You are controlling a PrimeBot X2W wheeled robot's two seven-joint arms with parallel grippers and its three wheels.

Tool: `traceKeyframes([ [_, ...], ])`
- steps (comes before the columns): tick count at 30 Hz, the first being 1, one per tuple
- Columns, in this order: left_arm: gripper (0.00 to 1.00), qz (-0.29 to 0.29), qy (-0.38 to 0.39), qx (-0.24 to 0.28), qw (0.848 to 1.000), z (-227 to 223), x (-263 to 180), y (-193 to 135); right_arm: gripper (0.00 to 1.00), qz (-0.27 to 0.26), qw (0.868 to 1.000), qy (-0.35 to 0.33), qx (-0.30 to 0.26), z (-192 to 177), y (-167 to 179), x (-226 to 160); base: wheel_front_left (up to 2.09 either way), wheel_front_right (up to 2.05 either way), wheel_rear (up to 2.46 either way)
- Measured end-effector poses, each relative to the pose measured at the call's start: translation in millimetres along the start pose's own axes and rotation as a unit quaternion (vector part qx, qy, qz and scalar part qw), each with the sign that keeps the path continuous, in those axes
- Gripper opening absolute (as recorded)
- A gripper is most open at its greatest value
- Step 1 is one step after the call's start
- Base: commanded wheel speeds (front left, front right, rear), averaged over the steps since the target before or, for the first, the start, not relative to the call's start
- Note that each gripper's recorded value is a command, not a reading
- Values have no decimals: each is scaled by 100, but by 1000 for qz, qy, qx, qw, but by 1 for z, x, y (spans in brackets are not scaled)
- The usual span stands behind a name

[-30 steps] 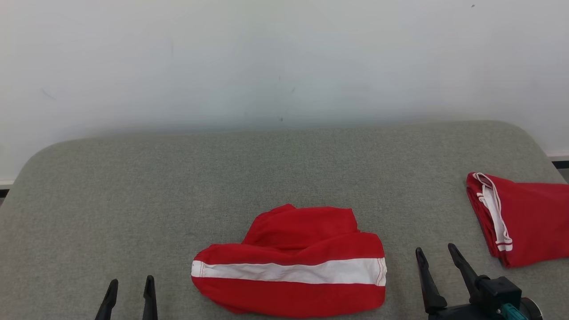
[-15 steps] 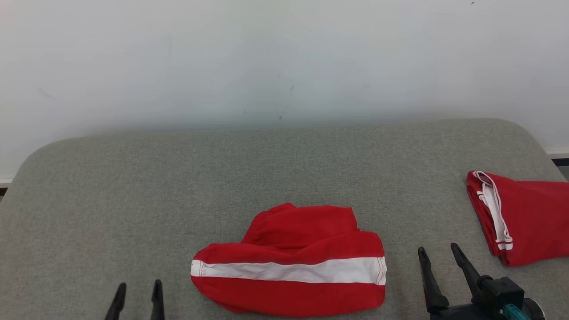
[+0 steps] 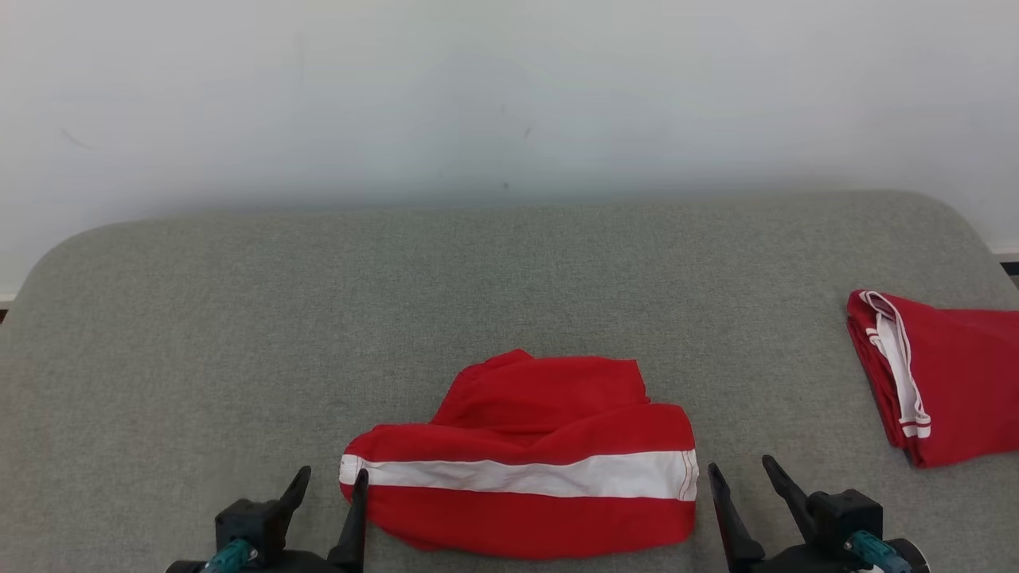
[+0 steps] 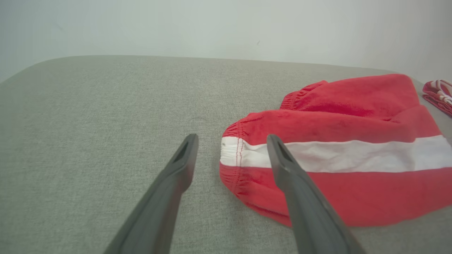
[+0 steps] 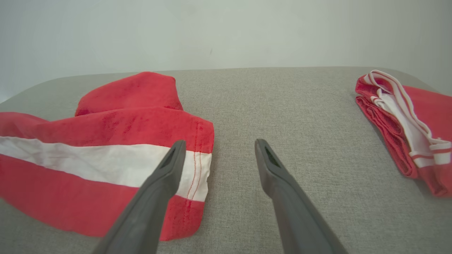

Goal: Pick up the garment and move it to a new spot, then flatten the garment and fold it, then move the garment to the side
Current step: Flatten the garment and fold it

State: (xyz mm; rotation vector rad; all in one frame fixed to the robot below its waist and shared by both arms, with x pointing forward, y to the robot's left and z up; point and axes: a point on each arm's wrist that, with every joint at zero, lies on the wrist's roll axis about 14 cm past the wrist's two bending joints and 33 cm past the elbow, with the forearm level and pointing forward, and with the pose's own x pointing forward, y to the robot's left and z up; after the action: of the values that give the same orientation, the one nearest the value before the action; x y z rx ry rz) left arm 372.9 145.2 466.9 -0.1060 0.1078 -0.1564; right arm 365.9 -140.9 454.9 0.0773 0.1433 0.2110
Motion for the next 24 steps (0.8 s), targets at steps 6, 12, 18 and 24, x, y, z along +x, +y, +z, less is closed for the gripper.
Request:
traceKeyframes([
  [6, 100, 16, 57, 8, 998, -22, 20, 7, 100, 1, 999, 52, 6, -22, 2, 8, 0, 0, 0],
  [12, 100, 7, 82, 4, 997, -34, 34, 2, 100, 14, 995, 98, 4, -40, 8, 19, 0, 0, 0],
  [18, 100, 0, 99, -3, 995, -44, 37, -1, 100, 26, 994, 108, 2, -45, 13, 27, 0, 0, 0],
  [24, 27, -4, 100, -6, 995, -47, 39, -2, 100, 29, 993, 114, 5, -49, 13, 28, 0, 0, 0],
])
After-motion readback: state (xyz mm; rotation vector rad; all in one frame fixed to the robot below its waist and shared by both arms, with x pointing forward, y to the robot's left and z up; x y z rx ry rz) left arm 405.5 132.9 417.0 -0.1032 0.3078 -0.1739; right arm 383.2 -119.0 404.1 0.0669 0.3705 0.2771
